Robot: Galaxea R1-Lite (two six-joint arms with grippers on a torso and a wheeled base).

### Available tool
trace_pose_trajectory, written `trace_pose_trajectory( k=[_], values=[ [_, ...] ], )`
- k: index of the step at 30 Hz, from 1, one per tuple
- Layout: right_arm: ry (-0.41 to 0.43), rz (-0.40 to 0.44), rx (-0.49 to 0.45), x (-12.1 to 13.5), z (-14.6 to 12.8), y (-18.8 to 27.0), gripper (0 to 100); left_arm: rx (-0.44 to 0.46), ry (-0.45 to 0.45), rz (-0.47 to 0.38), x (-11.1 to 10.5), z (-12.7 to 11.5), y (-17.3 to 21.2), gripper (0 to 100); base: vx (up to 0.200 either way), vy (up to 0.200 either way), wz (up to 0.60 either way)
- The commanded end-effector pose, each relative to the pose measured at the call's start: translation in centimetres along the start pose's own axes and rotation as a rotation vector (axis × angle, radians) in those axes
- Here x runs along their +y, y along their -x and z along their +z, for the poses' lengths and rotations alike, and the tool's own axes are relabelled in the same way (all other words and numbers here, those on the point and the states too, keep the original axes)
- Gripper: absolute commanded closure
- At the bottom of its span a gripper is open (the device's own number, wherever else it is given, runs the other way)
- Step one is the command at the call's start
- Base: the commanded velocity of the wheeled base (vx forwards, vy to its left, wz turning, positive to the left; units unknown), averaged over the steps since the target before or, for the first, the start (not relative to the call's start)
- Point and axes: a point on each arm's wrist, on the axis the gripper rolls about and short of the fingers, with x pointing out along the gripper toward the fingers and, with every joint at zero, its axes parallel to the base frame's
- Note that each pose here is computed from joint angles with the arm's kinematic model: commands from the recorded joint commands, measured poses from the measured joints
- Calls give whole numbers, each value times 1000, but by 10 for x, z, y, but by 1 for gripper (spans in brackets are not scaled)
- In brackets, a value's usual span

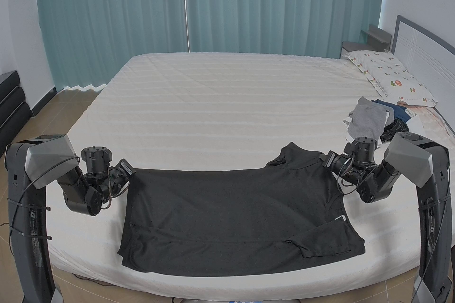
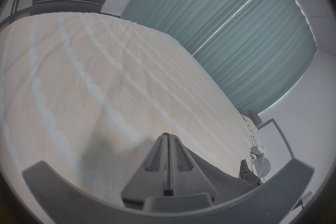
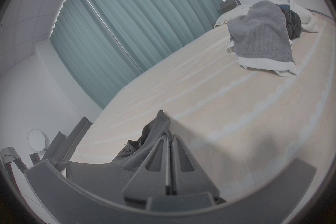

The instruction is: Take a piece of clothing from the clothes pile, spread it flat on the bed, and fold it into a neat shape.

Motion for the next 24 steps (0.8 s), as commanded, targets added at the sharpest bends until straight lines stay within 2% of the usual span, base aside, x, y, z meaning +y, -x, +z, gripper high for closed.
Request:
trace_pose_trajectory(
  k=[1,8,14,24],
  values=[
    [-30,8,-12,3,-6,11,100,-15,8,5,3,6,3,100,0,0,0],
    [-140,42,-67,-3,-3,27,100,-15,12,-5,5,10,3,100,0,0,0],
    [-135,74,-87,-3,3,31,100,-15,13,-9,3,11,6,100,0,0,0],
    [-126,79,-100,-3,11,33,100,-12,15,-41,0,18,9,100,0,0,0]
  ],
)
